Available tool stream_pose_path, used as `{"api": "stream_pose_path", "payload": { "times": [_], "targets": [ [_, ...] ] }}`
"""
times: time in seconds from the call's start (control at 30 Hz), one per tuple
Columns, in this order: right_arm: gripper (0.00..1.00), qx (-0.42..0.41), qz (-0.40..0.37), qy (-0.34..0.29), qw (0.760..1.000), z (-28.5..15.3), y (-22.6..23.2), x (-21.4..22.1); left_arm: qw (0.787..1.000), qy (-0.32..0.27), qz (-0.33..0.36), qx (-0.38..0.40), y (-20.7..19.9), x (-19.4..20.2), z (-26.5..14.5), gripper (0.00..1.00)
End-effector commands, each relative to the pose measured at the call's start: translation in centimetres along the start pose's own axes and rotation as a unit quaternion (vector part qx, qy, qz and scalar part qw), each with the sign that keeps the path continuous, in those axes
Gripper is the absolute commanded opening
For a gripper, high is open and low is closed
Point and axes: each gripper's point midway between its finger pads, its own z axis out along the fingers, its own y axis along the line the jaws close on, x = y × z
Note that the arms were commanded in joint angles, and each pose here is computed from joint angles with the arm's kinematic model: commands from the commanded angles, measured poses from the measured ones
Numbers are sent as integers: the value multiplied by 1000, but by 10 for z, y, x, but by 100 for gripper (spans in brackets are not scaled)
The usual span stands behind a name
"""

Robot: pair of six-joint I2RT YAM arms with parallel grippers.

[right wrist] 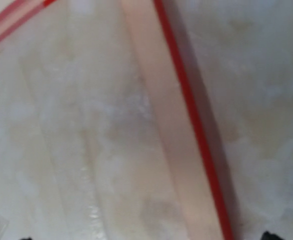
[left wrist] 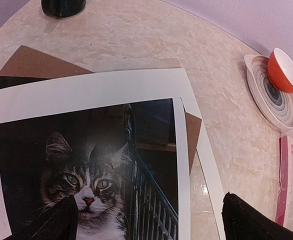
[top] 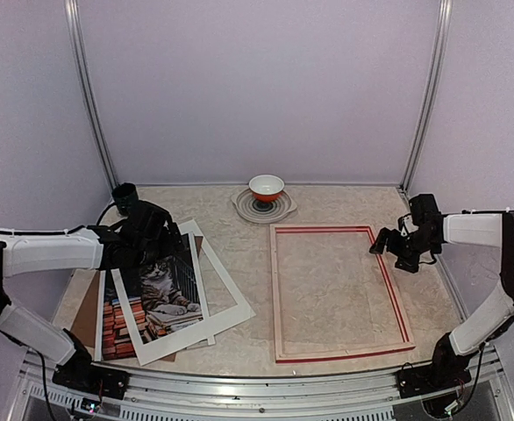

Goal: Put the photo into the frame
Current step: Pick up the glass panel from the frame body.

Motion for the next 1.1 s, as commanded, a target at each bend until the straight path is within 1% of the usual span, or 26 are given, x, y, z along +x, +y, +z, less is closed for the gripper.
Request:
{"api": "stream_pose_path", "payload": {
  "times": [0.0, 0.17, 0.43, 0.6, 0.9, 0.97, 1.07],
  "targets": [
    [99, -2, 20, 23, 1000, 12, -11, 14, 999, 6, 17, 36, -24, 3, 2, 99],
    [99, -72, 18, 44, 996, 15, 13, 25, 998, 15, 28, 49, -31, 10, 3, 99],
    [99, -120, 7, 63, 991, 18, 52, 40, 996, 35, 33, 79, -51, 18, 8, 99],
    [99, -136, -1, 71, 988, 21, 72, 47, 993, 54, 48, 96, -68, 27, 14, 99],
    [99, -155, -24, 80, 984, 22, 93, 55, 984, 81, 44, 151, -95, 40, 14, 99],
    [99, -154, -38, 73, 985, 18, 94, 51, 981, 88, 43, 165, -101, 43, 12, 99],
    [99, -147, -67, 42, 986, 6, 97, 38, 976, 101, 41, 191, -112, 50, 10, 99]
  ]
}}
